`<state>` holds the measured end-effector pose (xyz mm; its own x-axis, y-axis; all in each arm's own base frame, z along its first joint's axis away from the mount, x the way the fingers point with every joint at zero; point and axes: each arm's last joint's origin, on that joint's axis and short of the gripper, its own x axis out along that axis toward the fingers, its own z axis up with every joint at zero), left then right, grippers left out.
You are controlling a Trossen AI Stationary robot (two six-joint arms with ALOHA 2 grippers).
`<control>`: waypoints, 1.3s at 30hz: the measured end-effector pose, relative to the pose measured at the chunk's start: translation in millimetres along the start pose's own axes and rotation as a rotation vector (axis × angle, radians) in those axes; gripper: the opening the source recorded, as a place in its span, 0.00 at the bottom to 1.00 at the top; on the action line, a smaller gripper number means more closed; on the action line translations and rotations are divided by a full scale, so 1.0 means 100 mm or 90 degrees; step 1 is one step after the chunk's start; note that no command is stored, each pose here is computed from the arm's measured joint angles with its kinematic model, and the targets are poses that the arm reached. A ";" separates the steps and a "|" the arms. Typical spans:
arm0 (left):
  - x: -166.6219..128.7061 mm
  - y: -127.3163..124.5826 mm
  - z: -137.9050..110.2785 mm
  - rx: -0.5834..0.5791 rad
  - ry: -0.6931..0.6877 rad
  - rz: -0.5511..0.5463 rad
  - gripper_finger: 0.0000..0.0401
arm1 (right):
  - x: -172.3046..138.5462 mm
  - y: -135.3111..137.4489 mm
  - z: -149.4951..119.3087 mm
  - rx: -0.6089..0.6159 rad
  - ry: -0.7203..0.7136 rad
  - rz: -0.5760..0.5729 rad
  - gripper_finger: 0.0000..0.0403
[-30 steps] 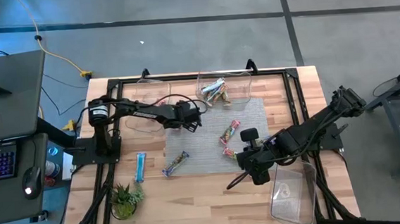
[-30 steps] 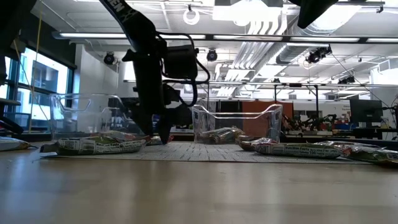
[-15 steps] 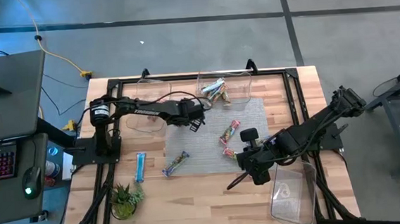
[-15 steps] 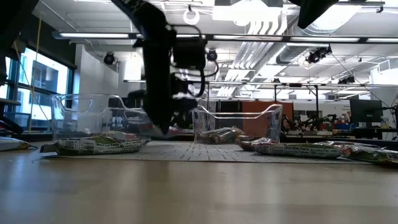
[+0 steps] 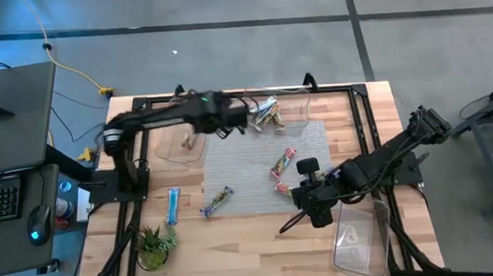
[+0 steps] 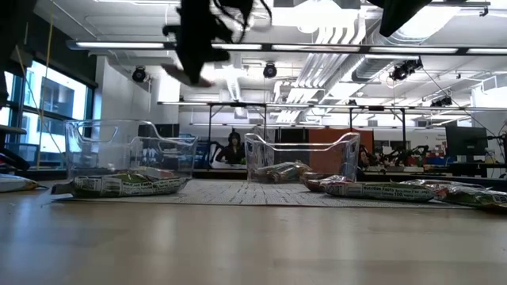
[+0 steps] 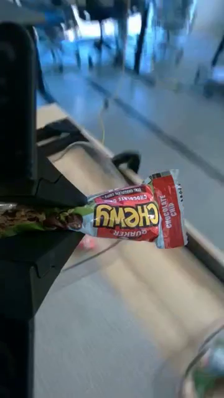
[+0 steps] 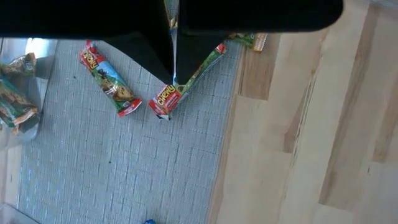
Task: Pick and place Granola Bars by type
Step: Put the red granola bar into the top left transparent bin
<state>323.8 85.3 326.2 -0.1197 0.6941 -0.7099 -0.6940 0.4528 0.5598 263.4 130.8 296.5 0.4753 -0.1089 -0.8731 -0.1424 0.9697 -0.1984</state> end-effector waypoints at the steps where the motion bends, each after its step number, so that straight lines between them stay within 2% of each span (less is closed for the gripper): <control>1: -0.05 0.09 -0.01 0.006 -0.007 -0.006 0.13 | 0.00 0.00 0.00 0.000 0.001 0.000 0.01; 4: -0.10 0.37 -0.07 -0.045 -0.010 0.019 0.13 | 0.00 0.00 -0.01 0.000 0.003 -0.001 0.01; 6: -0.08 0.54 -0.15 -0.089 -0.013 0.008 0.13 | 0.00 0.00 -0.01 0.000 0.003 -0.001 0.01; 8: -0.07 0.73 -0.30 -0.128 0.007 0.014 0.13 | 0.00 0.00 -0.01 -0.001 0.005 -0.002 0.01; 10: 0.03 0.80 -0.50 -0.176 0.051 0.018 0.13 | 0.00 0.00 -0.01 -0.001 0.005 -0.007 0.01; 12: 0.19 0.76 -0.68 -0.215 0.089 0.005 0.13 | 0.00 0.00 -0.01 -0.002 0.006 -0.007 0.01; 17: 0.51 0.56 -1.05 -0.216 0.125 -0.069 0.13 | 0.00 -0.02 0.00 -0.053 -0.002 -0.029 0.01; 22: 0.75 0.29 -1.08 -0.192 0.065 -0.158 0.13 | 0.00 -0.02 0.05 -0.115 -0.035 -0.053 0.01; 26: 0.87 0.17 -1.09 -0.194 0.048 -0.186 0.13 | 0.00 -0.01 0.11 -0.103 -0.069 -0.044 0.01; 28: 0.93 0.12 -1.13 -0.181 0.053 -0.185 0.13 | 0.00 0.00 0.12 -0.092 -0.074 -0.030 0.01; 34: 1.04 0.09 -1.26 -0.142 0.050 -0.125 0.13 | 0.00 0.03 0.11 -0.095 -0.066 0.039 0.00; 39: 1.08 0.04 -1.31 -0.122 0.077 -0.177 0.16 | 0.00 0.03 0.11 -0.089 -0.064 0.054 0.00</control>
<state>215.1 88.6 195.9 0.0169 0.4823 -0.8759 -0.8310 0.4939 0.2559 272.8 136.2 300.5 0.5396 0.0011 -0.8419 -0.3020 0.9337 -0.1923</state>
